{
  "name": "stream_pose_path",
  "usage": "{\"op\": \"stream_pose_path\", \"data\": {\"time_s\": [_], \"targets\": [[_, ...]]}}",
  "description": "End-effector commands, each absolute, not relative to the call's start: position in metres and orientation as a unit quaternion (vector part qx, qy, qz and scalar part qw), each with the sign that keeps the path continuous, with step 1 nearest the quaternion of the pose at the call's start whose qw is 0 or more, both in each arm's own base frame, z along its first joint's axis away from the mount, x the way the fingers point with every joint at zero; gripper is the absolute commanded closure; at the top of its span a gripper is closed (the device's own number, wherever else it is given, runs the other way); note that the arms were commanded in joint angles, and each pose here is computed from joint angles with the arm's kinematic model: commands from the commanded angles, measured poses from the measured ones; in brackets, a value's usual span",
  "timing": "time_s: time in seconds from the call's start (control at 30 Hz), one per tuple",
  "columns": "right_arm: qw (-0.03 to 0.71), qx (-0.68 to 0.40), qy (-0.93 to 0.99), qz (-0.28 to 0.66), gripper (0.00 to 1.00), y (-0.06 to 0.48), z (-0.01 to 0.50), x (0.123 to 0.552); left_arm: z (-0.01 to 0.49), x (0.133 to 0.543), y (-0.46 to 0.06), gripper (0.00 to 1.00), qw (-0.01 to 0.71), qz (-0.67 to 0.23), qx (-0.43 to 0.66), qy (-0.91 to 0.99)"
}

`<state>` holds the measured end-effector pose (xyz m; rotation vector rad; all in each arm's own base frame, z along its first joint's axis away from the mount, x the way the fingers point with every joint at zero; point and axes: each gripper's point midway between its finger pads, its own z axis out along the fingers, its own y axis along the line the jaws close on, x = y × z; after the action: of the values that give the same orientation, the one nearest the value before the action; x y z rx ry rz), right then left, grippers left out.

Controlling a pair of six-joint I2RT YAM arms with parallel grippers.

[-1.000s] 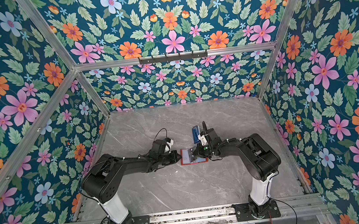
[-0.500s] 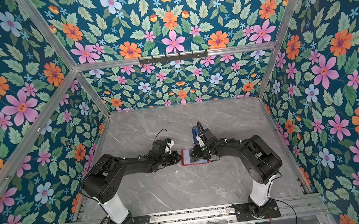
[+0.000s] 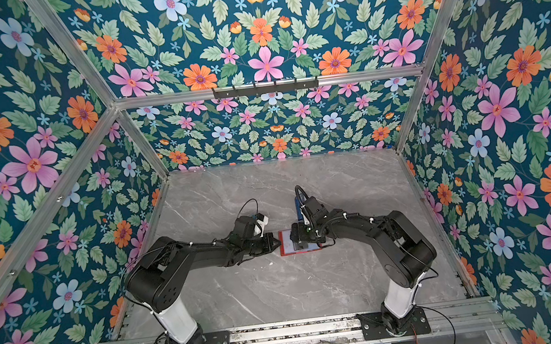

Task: Insert credit cards into a card holder
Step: Insert the credit card into the card slot.

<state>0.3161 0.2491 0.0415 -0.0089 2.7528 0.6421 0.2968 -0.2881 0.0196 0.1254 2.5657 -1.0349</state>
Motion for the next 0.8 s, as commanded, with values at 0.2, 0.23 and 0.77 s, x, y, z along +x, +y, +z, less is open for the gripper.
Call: {"op": "stream_pose_path", "data": {"time_s": [0.2, 0.23, 0.77], "targets": [[0.153, 0.004, 0.978, 0.144, 0.28, 0.222, 0.038, 0.308, 0.005, 0.289, -0.277, 1.0, 0.163, -0.34, 0.034, 0.925], [0.153, 0.003, 0.979, 0.137, 0.31, 0.221, 0.038, 0.309, 0.005, 0.289, -0.277, 1.0, 0.164, -0.34, 0.033, 0.926], [0.128, -0.009, 0.989, 0.07, 0.85, 0.215, 0.023, 0.311, 0.004, 0.289, -0.278, 1.0, 0.162, -0.338, 0.037, 0.926]]}}
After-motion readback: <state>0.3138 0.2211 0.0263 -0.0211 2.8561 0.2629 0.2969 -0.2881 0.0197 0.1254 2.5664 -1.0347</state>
